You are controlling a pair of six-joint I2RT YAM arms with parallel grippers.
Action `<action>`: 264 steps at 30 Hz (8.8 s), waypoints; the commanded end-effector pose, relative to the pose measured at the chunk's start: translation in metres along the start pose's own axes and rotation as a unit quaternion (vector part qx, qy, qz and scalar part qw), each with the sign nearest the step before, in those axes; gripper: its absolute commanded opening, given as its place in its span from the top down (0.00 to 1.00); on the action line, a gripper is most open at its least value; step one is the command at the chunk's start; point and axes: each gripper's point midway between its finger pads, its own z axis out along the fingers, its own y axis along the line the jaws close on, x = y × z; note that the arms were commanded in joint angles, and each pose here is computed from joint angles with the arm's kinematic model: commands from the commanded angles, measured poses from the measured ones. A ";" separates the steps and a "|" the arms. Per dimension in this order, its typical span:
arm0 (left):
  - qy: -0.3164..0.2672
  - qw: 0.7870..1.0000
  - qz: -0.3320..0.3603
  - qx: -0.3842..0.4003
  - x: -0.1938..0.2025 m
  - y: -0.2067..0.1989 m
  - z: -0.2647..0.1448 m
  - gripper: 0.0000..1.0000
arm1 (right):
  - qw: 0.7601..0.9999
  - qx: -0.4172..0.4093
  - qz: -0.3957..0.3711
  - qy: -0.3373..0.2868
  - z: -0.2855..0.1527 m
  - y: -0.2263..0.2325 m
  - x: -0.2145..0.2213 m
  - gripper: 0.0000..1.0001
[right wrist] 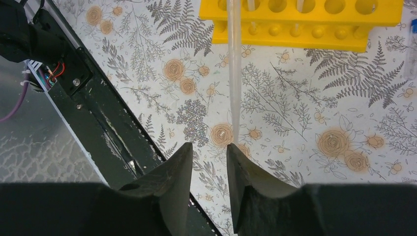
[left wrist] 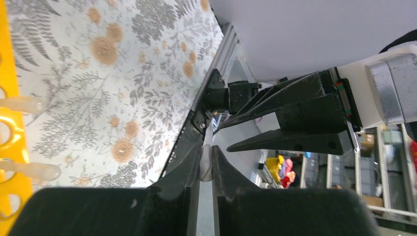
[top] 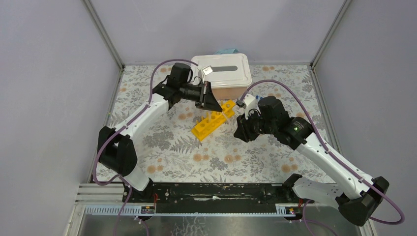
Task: Organize the chemistry lab equipment
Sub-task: Pick up the test tube at the center of the board, then insert the test tube into the slot of the test tube rack.
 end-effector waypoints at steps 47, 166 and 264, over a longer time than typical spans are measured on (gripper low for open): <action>-0.097 0.829 0.289 -0.469 -0.086 0.041 0.019 0.85 | 0.918 0.357 0.146 -0.089 -0.006 -0.141 -0.009 0.37; -0.065 0.836 0.244 -0.488 -0.087 0.157 0.058 0.46 | 0.912 0.333 0.232 -0.053 0.034 -0.200 0.026 0.37; -0.024 0.841 0.225 -0.492 -0.068 0.186 0.071 0.76 | 0.912 0.329 0.241 -0.041 0.046 -0.204 0.027 0.37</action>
